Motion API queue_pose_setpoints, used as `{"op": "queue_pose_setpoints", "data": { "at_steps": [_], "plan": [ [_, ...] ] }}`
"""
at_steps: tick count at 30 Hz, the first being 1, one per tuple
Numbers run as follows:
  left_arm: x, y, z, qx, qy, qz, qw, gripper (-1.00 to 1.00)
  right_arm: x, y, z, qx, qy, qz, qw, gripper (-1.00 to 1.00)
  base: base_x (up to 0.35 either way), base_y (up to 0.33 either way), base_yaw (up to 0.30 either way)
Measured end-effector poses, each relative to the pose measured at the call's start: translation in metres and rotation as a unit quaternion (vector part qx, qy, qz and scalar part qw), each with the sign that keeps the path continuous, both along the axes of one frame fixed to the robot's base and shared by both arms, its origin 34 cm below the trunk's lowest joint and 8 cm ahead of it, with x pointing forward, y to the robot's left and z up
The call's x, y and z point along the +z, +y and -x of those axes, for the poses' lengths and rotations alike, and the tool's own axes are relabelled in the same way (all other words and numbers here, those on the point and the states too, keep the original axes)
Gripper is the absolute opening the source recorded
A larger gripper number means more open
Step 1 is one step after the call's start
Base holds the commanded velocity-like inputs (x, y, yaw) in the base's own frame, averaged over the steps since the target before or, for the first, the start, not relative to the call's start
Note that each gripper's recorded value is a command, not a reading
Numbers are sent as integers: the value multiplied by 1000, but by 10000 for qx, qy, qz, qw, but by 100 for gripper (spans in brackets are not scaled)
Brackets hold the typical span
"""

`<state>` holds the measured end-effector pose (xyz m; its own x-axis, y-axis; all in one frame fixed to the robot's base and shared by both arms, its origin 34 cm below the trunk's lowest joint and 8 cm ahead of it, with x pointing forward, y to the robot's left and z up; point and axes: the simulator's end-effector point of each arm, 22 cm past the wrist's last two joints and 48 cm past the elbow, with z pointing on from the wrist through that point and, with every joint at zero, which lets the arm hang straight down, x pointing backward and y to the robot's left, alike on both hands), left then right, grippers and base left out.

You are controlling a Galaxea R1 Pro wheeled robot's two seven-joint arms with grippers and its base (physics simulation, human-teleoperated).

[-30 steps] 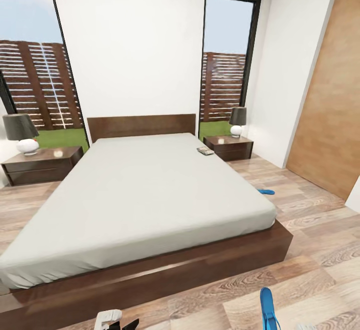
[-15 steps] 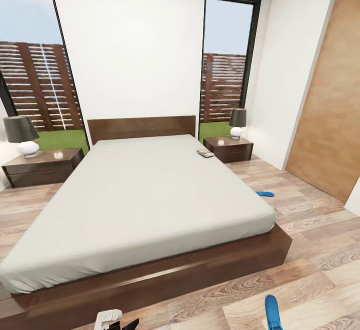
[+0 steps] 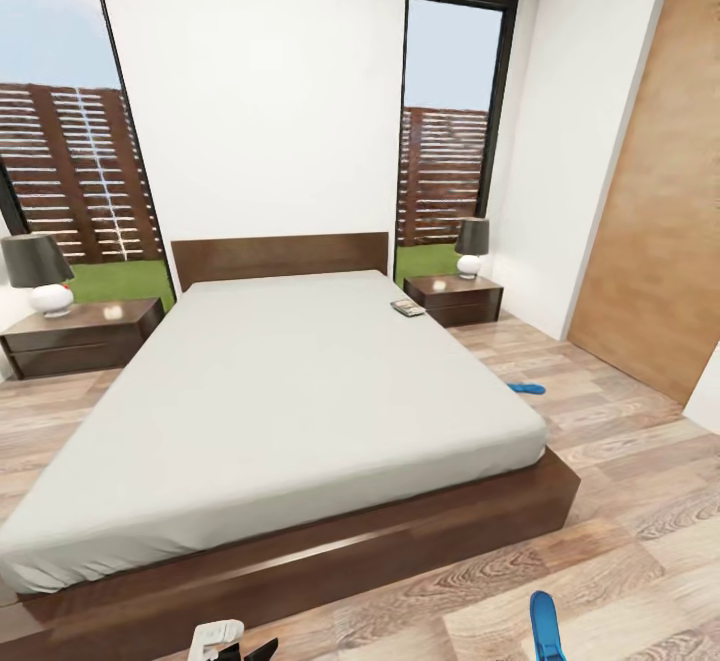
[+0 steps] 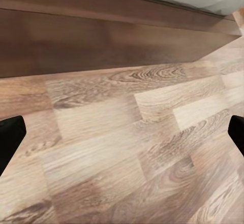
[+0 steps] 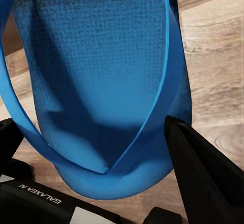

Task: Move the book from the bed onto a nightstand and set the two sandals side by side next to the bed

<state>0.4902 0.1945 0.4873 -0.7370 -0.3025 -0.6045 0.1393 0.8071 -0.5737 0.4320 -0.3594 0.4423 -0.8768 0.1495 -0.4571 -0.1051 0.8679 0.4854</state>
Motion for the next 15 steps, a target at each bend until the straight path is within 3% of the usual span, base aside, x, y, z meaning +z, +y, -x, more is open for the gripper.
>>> {"op": "queue_pose_setpoints", "data": {
  "at_steps": [15],
  "plan": [
    [0,0,0,0,-2,0,10000,100,0,0,0,1,-4,-4,10000,-100,0,0,-214]
  ]
}}
